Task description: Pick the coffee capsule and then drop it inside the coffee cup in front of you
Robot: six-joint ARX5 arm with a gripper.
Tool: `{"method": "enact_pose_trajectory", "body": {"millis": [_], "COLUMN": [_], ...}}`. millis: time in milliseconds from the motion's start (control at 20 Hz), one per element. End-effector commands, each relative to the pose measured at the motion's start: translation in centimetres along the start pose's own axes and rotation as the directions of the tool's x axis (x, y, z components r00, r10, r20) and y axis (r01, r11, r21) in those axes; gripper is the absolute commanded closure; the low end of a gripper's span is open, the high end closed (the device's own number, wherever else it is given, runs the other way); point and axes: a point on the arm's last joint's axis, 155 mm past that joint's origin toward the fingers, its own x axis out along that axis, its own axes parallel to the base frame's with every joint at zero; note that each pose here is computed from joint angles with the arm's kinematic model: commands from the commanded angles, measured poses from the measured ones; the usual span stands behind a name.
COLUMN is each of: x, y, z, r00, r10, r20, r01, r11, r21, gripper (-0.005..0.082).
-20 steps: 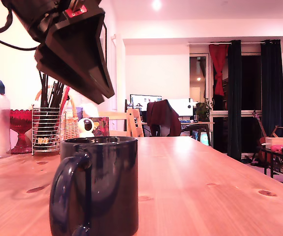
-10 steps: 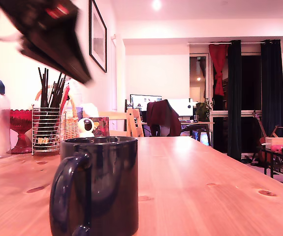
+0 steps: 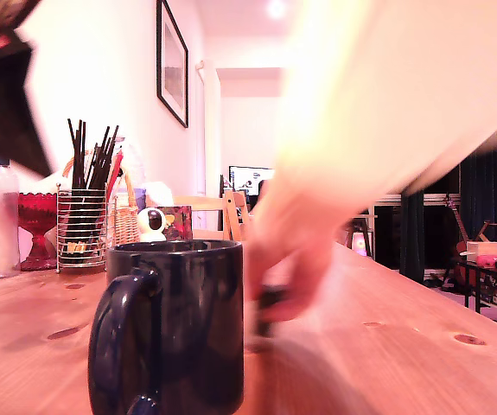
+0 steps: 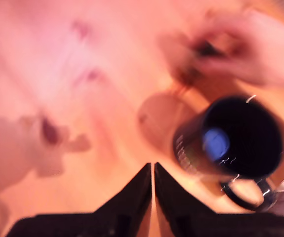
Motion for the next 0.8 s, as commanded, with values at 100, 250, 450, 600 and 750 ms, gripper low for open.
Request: {"method": "enact_pose_trajectory", "body": {"millis": [100,250,450,600,750], "x": [0.2,-0.8,-2.5,-2.9,-3.0], "y": [2.0,3.6,4.0,4.4,4.6], "z": [-4.2,-5.3,-4.1,-3.8,-2.8], "r00": [0.994,0.982,0.971,0.963,0.956], "r10": [0.1,0.188,0.224,0.249,0.257], "r20": [-0.042,-0.007,0.086,0.103,0.143], "r01": [-0.105,-0.186,-0.199,-0.22,-0.22], "r11": [0.988,0.961,0.951,0.947,0.948], "r21": [-0.114,-0.205,-0.236,-0.236,-0.231], "gripper": [0.0785,0.0785,0.0789,0.0788,0.0788]}}
